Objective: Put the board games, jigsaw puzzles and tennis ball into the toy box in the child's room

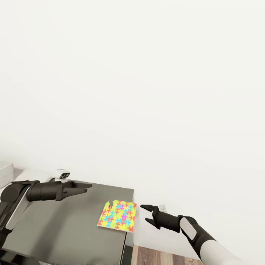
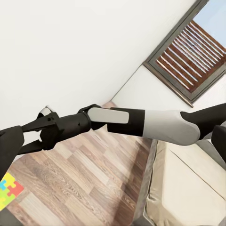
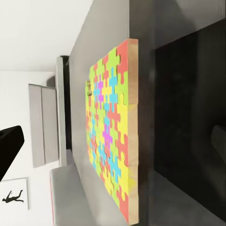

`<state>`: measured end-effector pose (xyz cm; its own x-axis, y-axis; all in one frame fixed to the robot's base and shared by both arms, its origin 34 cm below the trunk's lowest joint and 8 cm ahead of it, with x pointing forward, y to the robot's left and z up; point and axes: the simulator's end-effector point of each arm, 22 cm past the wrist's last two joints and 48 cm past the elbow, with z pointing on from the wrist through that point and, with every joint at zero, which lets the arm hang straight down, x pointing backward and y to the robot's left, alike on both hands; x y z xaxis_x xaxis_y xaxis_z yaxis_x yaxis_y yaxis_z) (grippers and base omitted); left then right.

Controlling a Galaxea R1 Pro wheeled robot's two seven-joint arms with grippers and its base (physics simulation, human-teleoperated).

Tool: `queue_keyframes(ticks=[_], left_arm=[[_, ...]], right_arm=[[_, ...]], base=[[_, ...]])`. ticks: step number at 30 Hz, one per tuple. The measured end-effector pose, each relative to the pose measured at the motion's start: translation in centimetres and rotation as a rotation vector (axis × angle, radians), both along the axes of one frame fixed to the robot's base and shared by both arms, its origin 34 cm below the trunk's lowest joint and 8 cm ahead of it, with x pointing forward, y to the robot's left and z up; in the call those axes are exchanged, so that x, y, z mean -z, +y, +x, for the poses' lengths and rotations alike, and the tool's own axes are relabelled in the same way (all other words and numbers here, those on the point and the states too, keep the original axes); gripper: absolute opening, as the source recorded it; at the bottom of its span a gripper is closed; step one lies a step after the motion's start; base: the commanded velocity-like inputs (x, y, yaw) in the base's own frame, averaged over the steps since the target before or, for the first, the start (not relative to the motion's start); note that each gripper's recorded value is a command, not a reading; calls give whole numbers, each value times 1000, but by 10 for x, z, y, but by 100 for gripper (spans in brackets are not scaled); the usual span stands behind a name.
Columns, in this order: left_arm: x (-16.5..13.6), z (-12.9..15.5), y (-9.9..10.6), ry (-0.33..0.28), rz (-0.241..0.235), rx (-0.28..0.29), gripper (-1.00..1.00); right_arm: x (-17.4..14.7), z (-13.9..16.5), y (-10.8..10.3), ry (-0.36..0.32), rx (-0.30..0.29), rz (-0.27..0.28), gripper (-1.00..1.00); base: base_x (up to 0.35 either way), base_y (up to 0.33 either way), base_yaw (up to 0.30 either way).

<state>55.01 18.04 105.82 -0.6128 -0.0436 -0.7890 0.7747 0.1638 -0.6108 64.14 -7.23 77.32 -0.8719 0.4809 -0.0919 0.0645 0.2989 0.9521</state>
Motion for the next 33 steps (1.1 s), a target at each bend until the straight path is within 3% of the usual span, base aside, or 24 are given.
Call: queue_keyframes(ticks=[14, 33], left_arm=[[15, -11, -4, -9, -35, 47, 100], [12, -15, -3, -9, -46, 62, 100]], right_arm=[[27, 0, -1, 7, 2, -20, 100], [30, -2, 5, 17, -4, -28, 100]], base=[[0, 0, 0], [0, 36, 0]])
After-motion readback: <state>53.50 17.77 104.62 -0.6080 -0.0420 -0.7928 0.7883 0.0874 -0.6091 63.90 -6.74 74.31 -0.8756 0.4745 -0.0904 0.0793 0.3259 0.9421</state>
